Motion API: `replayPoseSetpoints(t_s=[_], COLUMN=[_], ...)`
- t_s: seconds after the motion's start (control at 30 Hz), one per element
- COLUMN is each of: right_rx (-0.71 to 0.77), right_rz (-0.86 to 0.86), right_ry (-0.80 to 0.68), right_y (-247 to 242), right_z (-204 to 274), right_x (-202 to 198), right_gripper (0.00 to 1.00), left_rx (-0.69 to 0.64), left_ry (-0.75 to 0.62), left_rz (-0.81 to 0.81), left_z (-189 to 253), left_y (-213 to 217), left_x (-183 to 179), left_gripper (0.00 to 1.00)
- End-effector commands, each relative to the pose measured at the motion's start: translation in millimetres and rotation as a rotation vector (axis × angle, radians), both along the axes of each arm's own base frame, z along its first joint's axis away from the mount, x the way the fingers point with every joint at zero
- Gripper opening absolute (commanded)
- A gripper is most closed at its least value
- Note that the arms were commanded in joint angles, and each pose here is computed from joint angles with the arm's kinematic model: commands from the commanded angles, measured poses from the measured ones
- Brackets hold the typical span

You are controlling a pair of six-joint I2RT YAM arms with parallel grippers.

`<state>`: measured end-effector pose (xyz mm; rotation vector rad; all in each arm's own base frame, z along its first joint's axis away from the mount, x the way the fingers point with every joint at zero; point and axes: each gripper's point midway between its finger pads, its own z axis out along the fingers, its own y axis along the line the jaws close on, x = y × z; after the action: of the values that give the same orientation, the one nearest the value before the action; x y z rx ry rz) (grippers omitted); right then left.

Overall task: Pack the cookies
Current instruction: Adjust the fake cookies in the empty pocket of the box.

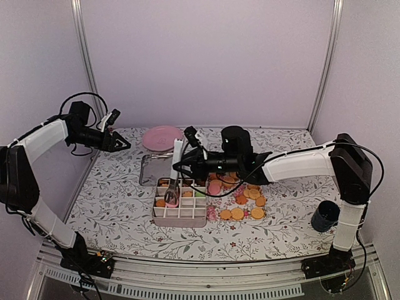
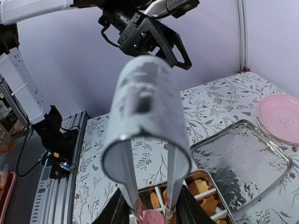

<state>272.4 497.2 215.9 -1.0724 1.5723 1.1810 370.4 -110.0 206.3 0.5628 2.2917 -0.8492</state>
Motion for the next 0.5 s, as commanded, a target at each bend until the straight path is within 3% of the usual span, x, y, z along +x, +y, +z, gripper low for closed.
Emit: replayPoseSetpoints(t_s=[0.0, 0.47], right_rx=[0.012, -0.01], right_rz=[0.082, -0.025], right_ry=[0.04, -0.03], right_y=[-9.8, -22.7], right_z=[14.7, 29.6], right_x=[-24.3, -12.7], right_gripper=[0.33, 0.32], left_rx=[-0.032, -0.043], left_ry=[-0.042, -0.052], left_rz=[-0.001, -0.003], left_z=[18.4, 21.1], left_y=[-0.8, -2.0], left_x=[0.9, 1.9], left_gripper=[0.79, 0.78])
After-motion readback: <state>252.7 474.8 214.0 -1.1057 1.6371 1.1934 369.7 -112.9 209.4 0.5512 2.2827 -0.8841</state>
